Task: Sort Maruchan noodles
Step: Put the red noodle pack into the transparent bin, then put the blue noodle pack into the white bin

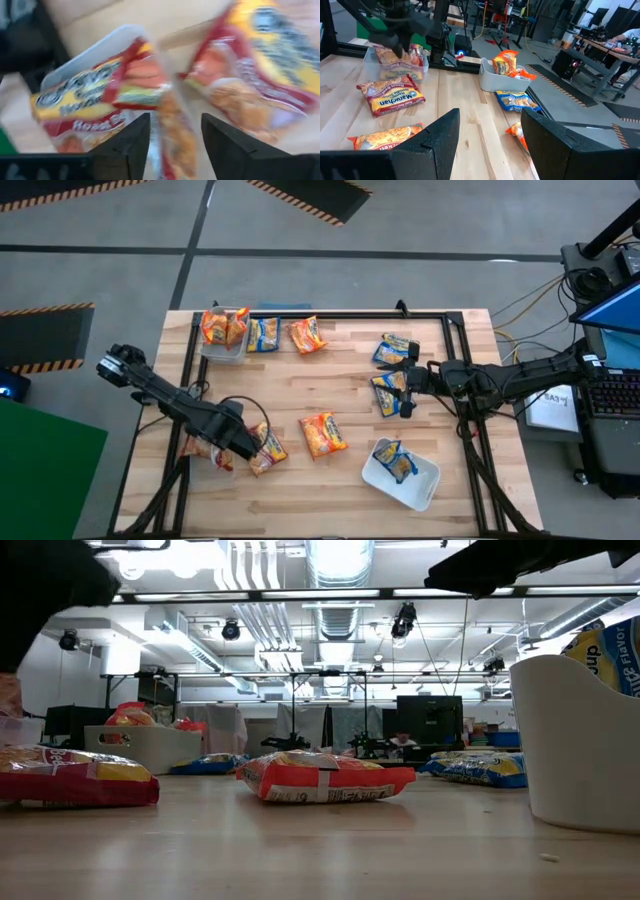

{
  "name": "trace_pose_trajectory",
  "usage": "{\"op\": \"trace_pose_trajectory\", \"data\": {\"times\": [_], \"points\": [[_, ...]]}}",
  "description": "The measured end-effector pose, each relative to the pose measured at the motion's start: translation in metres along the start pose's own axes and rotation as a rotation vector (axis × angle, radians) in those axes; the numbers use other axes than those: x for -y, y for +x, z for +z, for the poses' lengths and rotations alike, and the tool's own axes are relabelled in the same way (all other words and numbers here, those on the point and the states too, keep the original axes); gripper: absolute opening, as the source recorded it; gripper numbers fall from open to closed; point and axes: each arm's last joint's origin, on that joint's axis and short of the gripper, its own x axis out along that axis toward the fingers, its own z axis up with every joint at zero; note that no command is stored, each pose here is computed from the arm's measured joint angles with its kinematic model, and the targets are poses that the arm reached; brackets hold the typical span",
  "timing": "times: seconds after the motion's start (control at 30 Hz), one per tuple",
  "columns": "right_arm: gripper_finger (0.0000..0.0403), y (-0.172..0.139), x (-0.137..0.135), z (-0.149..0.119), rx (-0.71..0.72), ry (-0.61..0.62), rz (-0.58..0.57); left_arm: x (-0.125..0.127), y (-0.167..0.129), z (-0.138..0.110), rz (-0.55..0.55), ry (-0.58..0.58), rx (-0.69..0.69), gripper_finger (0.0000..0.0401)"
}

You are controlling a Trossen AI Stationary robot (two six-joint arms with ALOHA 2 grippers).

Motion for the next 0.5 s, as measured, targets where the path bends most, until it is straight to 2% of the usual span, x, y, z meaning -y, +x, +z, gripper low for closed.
{"op": "trace_pose_trajectory", "data": {"times": [0.13,0.23,0.4,0.5], "points": [[0.0201,0.000,0.000,0.000,-0.001,0.000,0.000,0.013,-0.021,0.000,-0.130,0.176,0.136,0.0170],[0.0201,0.001,0.000,-0.001,-0.008,-0.005,0.002,0.028,-0.041,0.000,-0.274,0.359,0.309,0.0168],[0.0201,0.003,-0.001,-0.003,-0.021,-0.044,0.006,0.066,-0.070,-0.004,-0.540,0.762,0.789,0.0143],[0.0201,0.004,-0.002,-0.005,-0.022,-0.078,0.016,0.082,-0.071,0.000,-0.572,0.965,1.063,0.0109]]}}
